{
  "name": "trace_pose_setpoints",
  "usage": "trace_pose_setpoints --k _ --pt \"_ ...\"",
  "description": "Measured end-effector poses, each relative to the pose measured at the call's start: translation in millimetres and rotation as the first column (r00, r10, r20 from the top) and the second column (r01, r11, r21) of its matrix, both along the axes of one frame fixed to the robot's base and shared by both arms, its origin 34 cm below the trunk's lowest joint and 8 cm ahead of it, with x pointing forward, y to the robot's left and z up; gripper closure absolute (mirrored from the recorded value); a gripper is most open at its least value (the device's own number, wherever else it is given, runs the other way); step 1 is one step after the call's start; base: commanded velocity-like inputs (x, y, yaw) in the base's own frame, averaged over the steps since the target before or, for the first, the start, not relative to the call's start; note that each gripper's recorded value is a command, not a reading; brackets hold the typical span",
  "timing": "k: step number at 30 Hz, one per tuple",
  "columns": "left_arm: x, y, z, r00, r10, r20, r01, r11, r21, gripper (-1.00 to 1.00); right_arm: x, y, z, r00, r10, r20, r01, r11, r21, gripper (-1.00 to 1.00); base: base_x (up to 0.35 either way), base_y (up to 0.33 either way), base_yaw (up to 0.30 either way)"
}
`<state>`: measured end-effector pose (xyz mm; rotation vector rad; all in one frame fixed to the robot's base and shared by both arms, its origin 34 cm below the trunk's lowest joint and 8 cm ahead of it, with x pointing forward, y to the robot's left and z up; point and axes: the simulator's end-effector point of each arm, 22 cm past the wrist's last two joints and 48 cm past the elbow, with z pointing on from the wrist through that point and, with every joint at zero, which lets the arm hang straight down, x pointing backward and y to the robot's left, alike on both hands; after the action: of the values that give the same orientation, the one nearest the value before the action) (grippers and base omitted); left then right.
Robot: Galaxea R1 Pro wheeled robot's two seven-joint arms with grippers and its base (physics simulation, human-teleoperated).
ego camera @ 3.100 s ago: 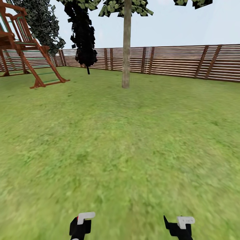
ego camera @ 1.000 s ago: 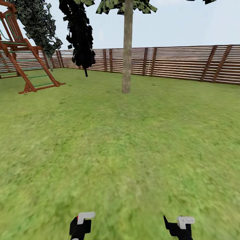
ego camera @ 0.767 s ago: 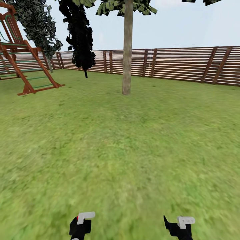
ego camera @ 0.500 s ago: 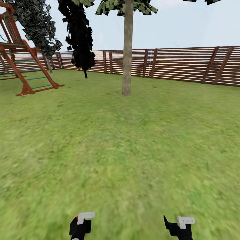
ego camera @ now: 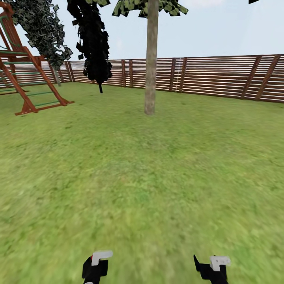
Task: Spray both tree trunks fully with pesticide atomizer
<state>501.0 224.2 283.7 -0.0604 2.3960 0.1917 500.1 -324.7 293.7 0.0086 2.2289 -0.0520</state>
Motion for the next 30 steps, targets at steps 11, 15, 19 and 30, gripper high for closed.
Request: trace_pose_setpoints --k 11,15,19,30 --pt "0.0 0.0 0.0 1.0 0.0 0.0 0.0 1.0 0.0 1.0 0.0 0.0 0.0 1.0 0.0 0.0 0.0 1.0 0.0 -1.0 0.339 0.0 0.0" --pt "0.0 0.0 0.0 1.0 0.0 0.0 0.0 1.0 0.0 1.0 -0.2 0.0 -0.1 1.0 0.0 0.0 0.0 1.0 0.0 -1.0 0.339 0.0 0.0" --pt "0.0 0.1 0.0 1.0 0.0 0.0 0.0 1.0 0.001 1.0 -0.1 0.0 -0.1 1.0 0.0 0.0 0.0 1.0 0.0 -1.0 0.339 0.0 0.0" --pt "0.1 0.1 0.1 1.0 0.0 0.001 0.0 1.0 0.001 1.0 -0.1 0.0 -0.1 1.0 0.0 0.0 0.0 1.0 0.0 -1.0 0.339 0.0 0.0"
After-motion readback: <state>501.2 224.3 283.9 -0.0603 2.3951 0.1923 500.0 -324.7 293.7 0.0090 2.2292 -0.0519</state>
